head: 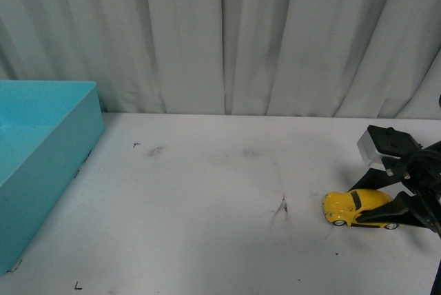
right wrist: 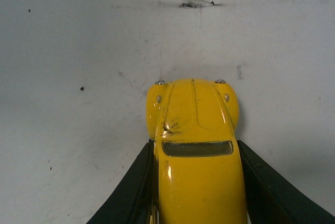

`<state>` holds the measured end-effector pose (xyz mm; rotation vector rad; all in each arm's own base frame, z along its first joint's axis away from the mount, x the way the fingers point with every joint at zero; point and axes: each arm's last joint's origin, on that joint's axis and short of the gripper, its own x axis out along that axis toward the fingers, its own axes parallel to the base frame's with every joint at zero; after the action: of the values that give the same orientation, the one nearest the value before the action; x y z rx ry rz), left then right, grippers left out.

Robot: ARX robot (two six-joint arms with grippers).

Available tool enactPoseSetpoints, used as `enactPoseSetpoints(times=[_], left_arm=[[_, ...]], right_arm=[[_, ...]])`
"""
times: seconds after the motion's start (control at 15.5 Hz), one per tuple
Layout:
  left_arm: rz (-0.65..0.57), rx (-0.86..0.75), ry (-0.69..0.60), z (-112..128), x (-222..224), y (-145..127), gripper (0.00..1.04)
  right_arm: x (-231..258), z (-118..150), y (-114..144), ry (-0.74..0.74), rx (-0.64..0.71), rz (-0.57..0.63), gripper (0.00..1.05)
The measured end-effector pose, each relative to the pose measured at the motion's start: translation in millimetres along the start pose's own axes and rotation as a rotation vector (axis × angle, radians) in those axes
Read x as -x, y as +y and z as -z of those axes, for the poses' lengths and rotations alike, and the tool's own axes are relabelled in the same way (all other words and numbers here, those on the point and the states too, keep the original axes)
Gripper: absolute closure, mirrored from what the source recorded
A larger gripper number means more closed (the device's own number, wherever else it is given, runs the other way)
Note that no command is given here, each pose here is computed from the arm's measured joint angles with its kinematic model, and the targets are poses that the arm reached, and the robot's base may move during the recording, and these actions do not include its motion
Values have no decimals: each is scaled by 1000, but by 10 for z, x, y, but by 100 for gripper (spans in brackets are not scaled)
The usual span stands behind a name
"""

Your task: Wind up and store yellow beetle toy

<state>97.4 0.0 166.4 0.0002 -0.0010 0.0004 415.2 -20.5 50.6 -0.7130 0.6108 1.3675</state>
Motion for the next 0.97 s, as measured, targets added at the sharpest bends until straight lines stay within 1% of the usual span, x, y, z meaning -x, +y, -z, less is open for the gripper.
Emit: enactPoseSetpoints(times=[0.19,0.39,0.52,0.78,0.97], left_arm=[[0,0,0,0,0,0,7],[0,0,0,0,0,0,7],[0,0,0,0,0,0,7],[0,0,0,0,0,0,7],[0,0,0,0,0,0,7]], right_arm=[[48,62,35,-2,-5,10,64],[162,215,142,-5,-7,31,64],[208,258,173,-1,-8,38,64],[375,436,289,10,-50,58,64],[415,454,328,15,-56,61,64]])
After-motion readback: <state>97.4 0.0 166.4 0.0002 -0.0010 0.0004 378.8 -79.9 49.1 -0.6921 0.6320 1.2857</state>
